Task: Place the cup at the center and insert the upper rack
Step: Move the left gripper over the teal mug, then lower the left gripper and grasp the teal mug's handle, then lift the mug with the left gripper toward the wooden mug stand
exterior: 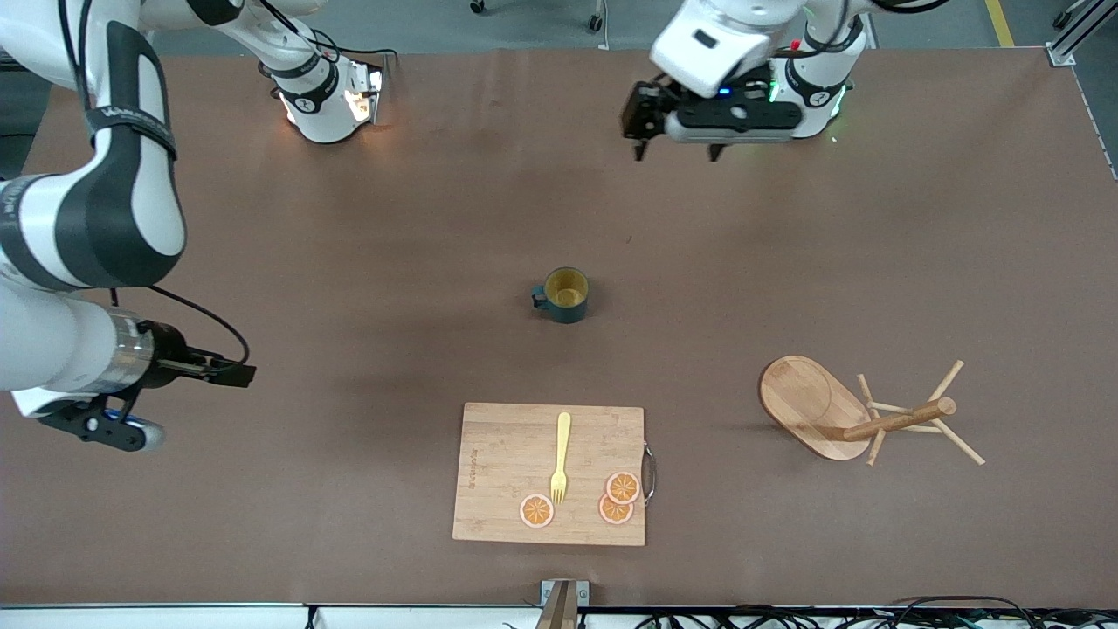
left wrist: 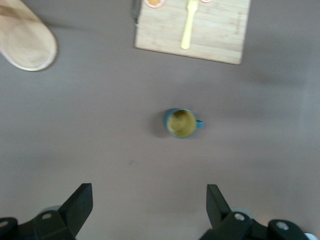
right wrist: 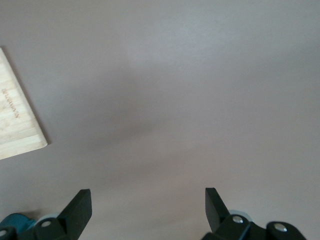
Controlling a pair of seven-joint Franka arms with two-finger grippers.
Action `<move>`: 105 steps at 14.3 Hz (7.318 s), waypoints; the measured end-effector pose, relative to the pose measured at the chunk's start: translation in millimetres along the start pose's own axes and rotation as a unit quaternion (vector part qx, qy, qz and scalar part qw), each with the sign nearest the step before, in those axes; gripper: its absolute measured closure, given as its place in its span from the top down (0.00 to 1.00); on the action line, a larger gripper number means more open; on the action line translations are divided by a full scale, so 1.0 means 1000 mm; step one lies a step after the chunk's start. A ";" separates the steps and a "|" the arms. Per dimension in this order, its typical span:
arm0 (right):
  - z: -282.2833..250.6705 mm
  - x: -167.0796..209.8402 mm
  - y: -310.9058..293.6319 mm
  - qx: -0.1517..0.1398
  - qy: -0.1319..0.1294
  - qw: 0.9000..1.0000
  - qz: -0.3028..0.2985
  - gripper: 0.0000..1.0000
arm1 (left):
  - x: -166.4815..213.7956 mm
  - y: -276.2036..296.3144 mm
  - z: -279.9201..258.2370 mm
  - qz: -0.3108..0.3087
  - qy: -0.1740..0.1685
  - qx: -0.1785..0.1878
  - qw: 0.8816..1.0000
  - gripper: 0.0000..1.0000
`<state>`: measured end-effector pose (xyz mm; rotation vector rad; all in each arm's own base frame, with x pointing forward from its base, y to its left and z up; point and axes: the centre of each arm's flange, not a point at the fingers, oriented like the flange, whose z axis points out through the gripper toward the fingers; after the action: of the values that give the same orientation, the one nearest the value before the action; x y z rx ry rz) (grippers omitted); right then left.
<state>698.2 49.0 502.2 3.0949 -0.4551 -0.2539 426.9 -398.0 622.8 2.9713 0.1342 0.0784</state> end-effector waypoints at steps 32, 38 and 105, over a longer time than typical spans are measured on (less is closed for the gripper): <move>-0.079 -0.119 0.134 0.019 0.120 0.985 -0.119 1.00 | -0.210 0.141 0.473 -0.003 0.379 0.107 0.919 1.00; -0.084 -0.120 0.132 0.019 0.125 0.985 -0.120 1.00 | -0.220 0.142 0.490 0.020 0.427 0.088 0.900 1.00; -0.089 -0.120 0.121 0.021 0.141 0.981 -0.130 1.00 | -0.074 0.183 0.389 -0.100 0.352 0.073 0.928 0.05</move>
<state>564.1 -34.2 612.5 3.1526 -0.0494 0.1976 392.4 -648.2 266.9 2.8927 0.5432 1.1488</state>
